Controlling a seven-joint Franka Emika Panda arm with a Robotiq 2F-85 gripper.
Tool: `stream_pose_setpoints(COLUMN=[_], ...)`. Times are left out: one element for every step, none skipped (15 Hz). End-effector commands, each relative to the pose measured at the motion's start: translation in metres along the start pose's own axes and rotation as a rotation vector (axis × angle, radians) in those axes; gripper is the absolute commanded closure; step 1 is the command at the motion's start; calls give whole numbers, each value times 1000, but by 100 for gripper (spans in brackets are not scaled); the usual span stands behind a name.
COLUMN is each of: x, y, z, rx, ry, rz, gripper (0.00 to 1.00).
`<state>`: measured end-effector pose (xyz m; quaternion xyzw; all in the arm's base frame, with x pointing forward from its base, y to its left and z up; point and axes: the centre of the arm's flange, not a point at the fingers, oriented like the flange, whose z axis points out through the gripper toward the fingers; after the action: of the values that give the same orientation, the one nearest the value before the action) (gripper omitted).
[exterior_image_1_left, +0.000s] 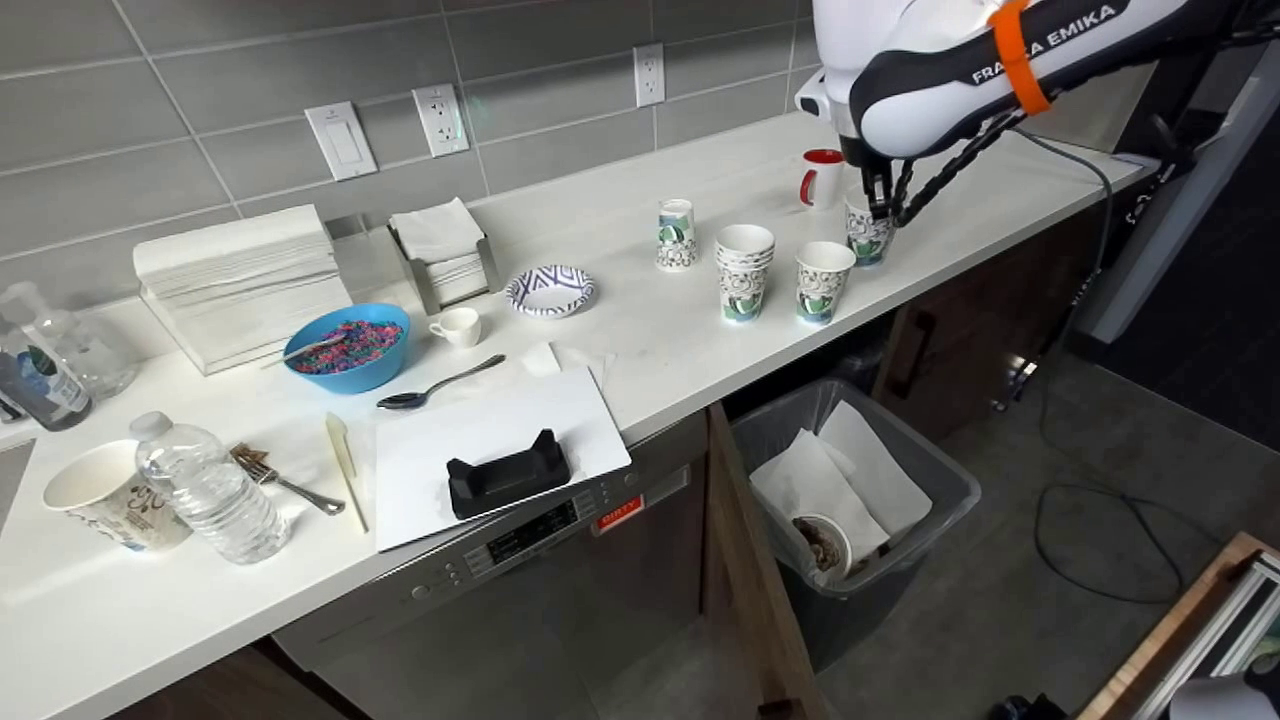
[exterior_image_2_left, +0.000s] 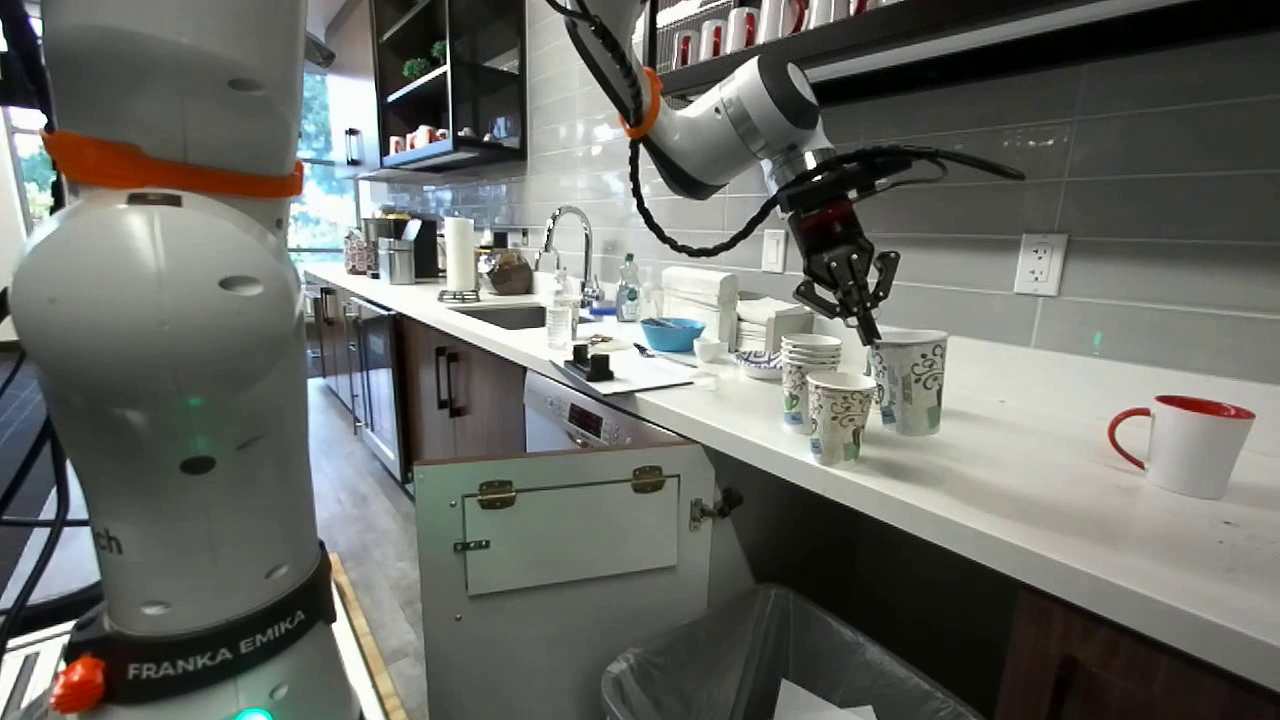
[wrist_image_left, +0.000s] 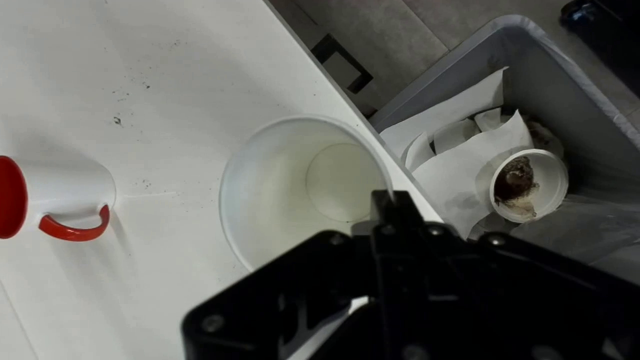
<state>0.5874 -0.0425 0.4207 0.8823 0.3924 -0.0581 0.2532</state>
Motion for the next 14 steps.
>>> stream_pose_setpoints(x=[-3, -4, -4, -5, -5, -5, -5, -4, -4, -3, -3, -2, -2, -2], y=[-9, -9, -8, -7, -6, -5, -5, -4, -3, -3, -3, -3, -2, -1], z=[23, 26, 30, 32, 36, 38, 41, 43, 45, 47, 48, 50, 51, 53], rx=[6, 6, 7, 10, 12, 13, 17, 19, 21, 23, 24, 27, 28, 31], ry=[25, 30, 34, 37, 35, 32, 32, 31, 33, 35, 36, 38, 38, 43], rz=[53, 67, 80, 88, 94, 100, 104, 108, 112, 119, 124, 128, 131, 137], gripper=[99, 99, 99, 99, 99, 99, 99, 99, 99, 99, 99, 99, 99, 99])
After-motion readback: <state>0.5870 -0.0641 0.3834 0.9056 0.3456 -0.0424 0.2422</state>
